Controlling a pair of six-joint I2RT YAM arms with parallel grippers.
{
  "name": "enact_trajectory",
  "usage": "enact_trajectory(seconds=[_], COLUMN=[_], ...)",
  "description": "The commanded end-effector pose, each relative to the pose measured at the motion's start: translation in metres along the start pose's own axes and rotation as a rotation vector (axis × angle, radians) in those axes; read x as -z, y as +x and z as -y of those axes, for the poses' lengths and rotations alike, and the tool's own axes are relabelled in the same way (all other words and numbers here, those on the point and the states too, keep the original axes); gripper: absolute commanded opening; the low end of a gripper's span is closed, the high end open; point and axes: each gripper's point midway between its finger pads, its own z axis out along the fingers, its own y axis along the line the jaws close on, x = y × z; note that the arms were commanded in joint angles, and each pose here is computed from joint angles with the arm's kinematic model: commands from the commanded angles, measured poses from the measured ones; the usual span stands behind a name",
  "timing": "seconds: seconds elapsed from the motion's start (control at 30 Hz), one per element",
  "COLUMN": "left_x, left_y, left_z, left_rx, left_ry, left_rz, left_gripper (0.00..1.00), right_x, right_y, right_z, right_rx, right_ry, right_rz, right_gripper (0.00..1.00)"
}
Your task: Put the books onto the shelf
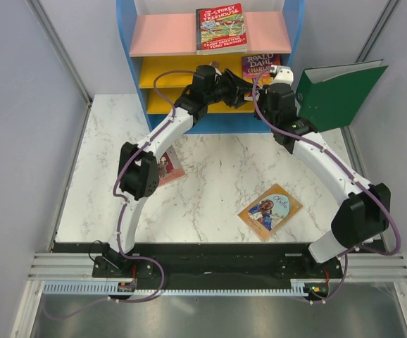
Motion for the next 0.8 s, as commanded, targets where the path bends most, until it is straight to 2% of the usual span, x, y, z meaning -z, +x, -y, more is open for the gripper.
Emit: enact_trajectory(seconds=[0.0, 0.2, 0.23, 0.27, 0.47, 0.5, 0.6, 0.77], left_x=[0.022, 0.042, 0.044, 0.052, 0.071, 0.080, 0.089, 0.130], left_y=[0.000, 0.008, 0.009, 0.010, 0.023, 0.028, 0.046, 0.083], left_z=[0.031, 0.036, 0.025, 0.036, 0.022, 0.034, 0.020, -0.009], left_rx=[-0.090, -0.122, -0.117, -0.132, -0.169, -0.196, -0.230, -0.330], left_ry=[0.054, 0.078, 0.061, 0.082, 0.043, 0.066, 0.035, -0.037], left_rz=[-0.006, 0.013, 0.015, 0.029, 0.033, 0.035, 0.028, 0.039], left_gripper=[0.51, 0.52, 0.52, 0.52, 0.52, 0.52, 0.52, 0.52], right_x=[-0.017, -0.030, -0.031, -0.035, -0.038, -0.040, -0.043, -0.031], right_y=[-0.021, -0.032, -0.037, -0.036, -0.047, -0.045, -0.051, -0.057], right_z=[0.004, 0.006, 0.004, 0.004, 0.002, 0.000, -0.003, -0.002], right_rx=[0.021, -0.008, -0.010, -0.009, -0.026, -0.025, -0.023, -0.026], right_ry=[0.036, 0.034, 0.031, 0.032, 0.020, 0.015, 0.007, 0.002], right_rz=[0.020, 0.030, 0.039, 0.035, 0.052, 0.048, 0.058, 0.068], right_gripper=[0.10, 0.11, 0.11, 0.11, 0.12, 0.12, 0.12, 0.15])
